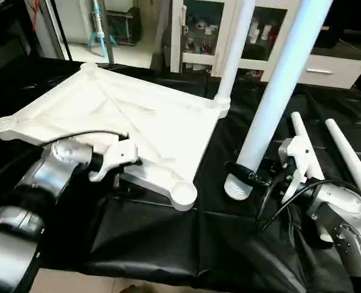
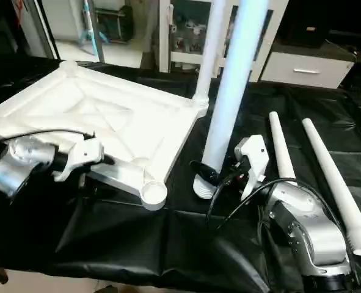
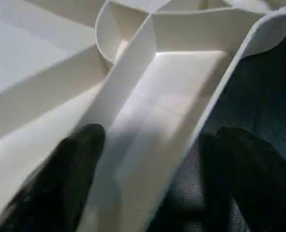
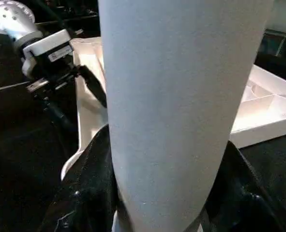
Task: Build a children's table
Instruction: Pick table leg
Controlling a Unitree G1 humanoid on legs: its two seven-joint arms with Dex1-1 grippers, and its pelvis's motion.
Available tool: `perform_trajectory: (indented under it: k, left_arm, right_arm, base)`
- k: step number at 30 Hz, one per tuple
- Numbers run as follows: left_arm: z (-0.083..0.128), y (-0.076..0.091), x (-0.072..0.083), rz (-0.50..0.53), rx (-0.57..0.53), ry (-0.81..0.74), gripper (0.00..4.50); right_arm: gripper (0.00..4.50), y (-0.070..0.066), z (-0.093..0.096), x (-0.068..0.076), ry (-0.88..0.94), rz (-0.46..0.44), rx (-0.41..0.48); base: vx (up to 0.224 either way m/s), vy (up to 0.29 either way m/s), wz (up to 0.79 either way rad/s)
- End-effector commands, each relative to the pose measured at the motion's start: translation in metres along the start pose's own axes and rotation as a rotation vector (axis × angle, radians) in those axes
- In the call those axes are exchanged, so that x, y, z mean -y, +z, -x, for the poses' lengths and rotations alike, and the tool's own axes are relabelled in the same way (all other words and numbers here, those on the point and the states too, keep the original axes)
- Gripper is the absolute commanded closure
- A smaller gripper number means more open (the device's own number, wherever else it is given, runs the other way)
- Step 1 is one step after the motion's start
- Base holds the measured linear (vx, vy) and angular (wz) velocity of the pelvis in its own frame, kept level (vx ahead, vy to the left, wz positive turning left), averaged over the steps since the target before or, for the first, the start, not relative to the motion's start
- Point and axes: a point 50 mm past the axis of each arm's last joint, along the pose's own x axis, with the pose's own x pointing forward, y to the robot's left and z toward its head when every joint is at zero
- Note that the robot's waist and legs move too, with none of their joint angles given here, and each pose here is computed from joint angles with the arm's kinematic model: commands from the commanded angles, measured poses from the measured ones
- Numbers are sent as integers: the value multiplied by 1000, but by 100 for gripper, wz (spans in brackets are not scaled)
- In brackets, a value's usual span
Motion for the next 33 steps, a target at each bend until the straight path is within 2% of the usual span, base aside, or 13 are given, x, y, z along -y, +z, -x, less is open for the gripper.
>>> perform_trajectory:
  k: [1,2,7,13,22,23,27,33]
  left_arm:
    - [-2,4,-2,-43,-32,-39,57]
    - [-2,4,-2,-44,-33,-40,83]
    - [-6,6,-2,-82,-69,-108,100]
    - [-8,7,-5,-100,-85,-131,167]
    - [-10,3,-5,-99,-121,-149,225]
    - [-10,3,-5,-101,-122,-145,246]
    - [-12,4,-5,-90,-101,-132,274]
    - [-17,0,1,-77,-118,-157,312]
  right_arm:
    - [264,5,0,1,16,19,15]
    - [264,5,0,1,16,19,14]
    - [264,5,-1,0,28,29,8]
    - [264,4,-2,-1,40,33,5]
    - [264,2,-2,-2,47,32,-3]
    - [264,3,-2,-2,46,32,-2]
    - [264,3,-3,-2,40,31,5]
    - [264,3,-3,-3,37,26,8]
  base:
    - [0,0,0]
    - [0,0,0]
    - [0,0,0]
    - [0,0,0]
    - [0,0,0]
    - [0,0,0]
    - [0,0,0]
    - [0,0,0]
